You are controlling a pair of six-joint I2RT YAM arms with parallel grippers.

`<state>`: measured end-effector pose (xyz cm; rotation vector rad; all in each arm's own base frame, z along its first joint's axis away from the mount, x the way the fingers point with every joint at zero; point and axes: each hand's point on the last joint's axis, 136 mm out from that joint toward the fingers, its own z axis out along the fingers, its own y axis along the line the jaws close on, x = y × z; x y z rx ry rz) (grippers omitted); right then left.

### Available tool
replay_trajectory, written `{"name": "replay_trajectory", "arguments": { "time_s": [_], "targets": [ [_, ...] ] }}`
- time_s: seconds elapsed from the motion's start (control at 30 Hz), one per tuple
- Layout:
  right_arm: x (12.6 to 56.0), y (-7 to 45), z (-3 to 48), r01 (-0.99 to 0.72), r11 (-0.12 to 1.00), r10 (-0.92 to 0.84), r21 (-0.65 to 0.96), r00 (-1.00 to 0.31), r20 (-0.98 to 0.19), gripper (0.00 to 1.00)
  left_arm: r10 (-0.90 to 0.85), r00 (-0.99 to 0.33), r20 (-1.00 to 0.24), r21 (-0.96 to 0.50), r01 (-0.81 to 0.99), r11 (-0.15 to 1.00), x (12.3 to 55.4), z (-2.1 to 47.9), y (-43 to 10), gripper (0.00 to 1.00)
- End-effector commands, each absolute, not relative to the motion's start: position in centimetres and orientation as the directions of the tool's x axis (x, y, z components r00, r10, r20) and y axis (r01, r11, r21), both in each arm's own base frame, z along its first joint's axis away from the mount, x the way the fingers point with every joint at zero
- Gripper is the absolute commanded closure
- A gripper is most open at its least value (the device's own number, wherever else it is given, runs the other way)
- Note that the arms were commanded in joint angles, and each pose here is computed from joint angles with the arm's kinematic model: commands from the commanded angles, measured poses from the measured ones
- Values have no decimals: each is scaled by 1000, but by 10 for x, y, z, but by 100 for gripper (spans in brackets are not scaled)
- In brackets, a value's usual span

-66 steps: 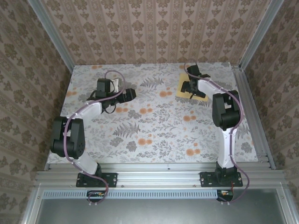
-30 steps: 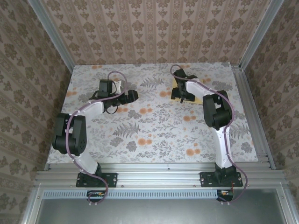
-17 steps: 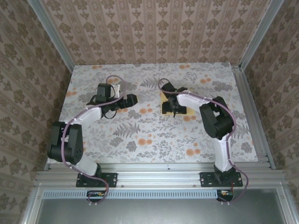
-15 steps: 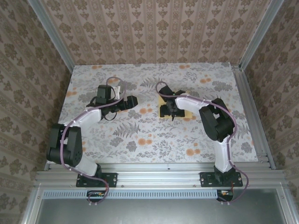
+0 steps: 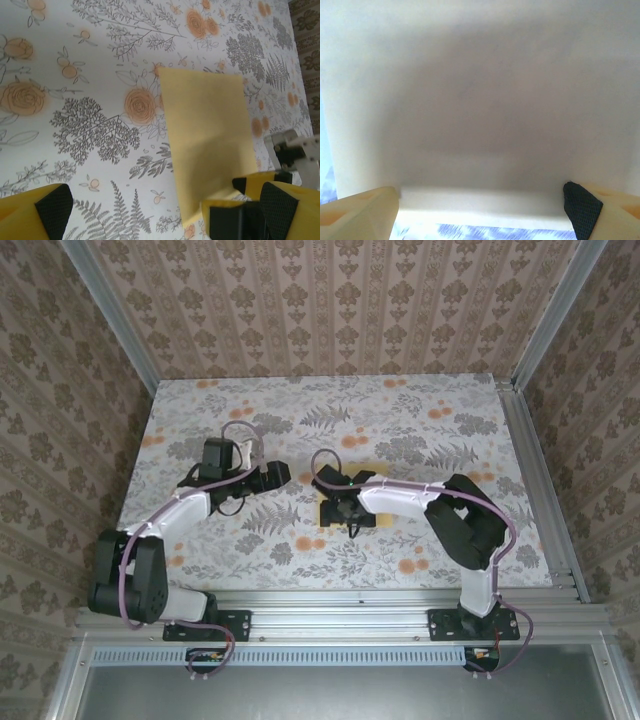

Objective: Fold a paper plane with a square sheet of paper (pick it up from the middle)
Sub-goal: Move the square sheet of paper to the center of the table.

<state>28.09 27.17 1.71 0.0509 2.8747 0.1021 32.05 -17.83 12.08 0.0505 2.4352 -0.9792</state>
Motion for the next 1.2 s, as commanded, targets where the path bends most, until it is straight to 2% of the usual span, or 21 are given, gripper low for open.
{"name": "replay_trajectory", "arguments": {
  "time_s": [0.0,0.13,0.47,0.7,0.83,1.17],
  "targets": [
    [240,275,0,85,994,95,66,-981,-172,10,-159,-879,-449,-632,187,752,308,117,-173,0],
    [229,277,6,89,995,96,47,-978,-184,9,-161,-887,-433,-636,174,752,301,111,-172,0],
    [255,264,71,97,993,112,60,-937,-331,6,-161,-889,-428,-639,173,749,285,110,-171,0],
    [287,258,71,92,994,105,54,-929,-354,4,-169,-891,-422,-646,164,745,278,110,-170,0],
    [300,259,62,70,997,77,32,-941,-330,4,-165,-890,-424,-644,168,747,277,110,-169,0],
    [312,262,36,38,999,29,-26,-959,-281,6,-162,-893,-419,-644,167,746,277,106,-170,0]
  ]
}}
